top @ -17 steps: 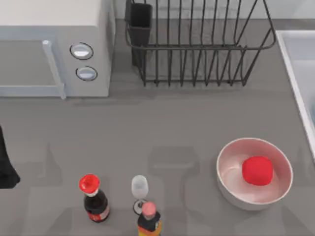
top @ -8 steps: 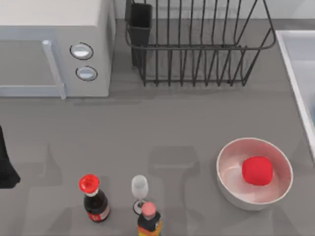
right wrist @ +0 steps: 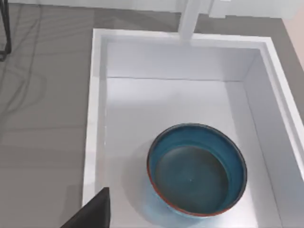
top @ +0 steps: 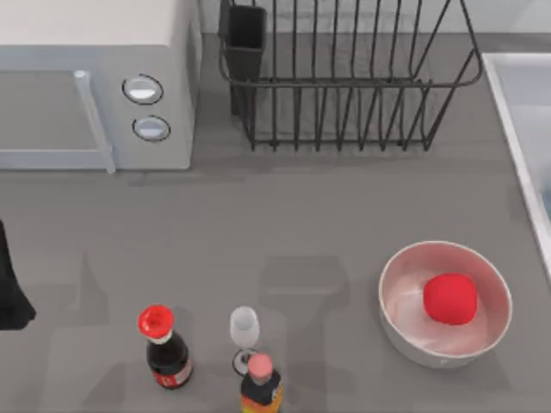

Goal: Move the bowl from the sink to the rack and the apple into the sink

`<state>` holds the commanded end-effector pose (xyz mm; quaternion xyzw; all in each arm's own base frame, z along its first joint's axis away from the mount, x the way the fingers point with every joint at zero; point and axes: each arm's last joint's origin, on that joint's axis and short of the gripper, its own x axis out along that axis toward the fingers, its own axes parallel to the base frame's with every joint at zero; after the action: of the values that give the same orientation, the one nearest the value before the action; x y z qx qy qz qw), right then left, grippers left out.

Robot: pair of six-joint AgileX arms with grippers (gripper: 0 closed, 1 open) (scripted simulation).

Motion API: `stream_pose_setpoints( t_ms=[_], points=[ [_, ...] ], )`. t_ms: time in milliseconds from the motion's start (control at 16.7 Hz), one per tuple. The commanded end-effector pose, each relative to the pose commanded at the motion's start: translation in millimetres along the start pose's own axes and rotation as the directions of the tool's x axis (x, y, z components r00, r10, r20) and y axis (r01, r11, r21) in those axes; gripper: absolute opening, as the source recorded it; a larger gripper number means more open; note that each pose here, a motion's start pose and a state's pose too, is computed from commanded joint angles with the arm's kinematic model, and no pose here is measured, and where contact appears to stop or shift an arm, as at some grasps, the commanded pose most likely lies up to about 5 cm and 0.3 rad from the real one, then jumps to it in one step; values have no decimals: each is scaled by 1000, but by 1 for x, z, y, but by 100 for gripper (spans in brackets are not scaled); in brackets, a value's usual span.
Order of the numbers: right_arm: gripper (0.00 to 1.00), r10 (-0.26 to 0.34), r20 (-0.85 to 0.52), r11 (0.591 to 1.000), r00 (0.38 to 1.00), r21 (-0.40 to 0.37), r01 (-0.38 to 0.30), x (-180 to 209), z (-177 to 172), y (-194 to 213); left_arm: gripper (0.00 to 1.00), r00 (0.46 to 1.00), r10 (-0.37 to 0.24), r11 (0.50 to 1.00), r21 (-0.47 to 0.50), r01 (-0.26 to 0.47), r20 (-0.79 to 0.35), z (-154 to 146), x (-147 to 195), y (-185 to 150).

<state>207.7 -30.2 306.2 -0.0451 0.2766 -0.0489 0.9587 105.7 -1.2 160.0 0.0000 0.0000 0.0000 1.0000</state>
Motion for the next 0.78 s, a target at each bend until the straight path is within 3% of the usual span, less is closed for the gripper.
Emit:
stream_pose_setpoints(
  t_ms=[360, 540, 780],
  points=[
    [100, 2, -361, 1000, 933, -21, -10, 112, 70, -41, 100, 1000, 0, 1000, 0, 0, 0, 0, 0, 0],
    [100, 24, -516, 999, 856, -12, -35, 180, 73, -65, 100, 1000, 0, 1000, 0, 0, 0, 0, 0, 0],
    [100, 65, -669, 997, 740, 17, -72, 259, 49, -93, 100, 1000, 0, 1000, 0, 0, 0, 0, 0, 0]
  ],
)
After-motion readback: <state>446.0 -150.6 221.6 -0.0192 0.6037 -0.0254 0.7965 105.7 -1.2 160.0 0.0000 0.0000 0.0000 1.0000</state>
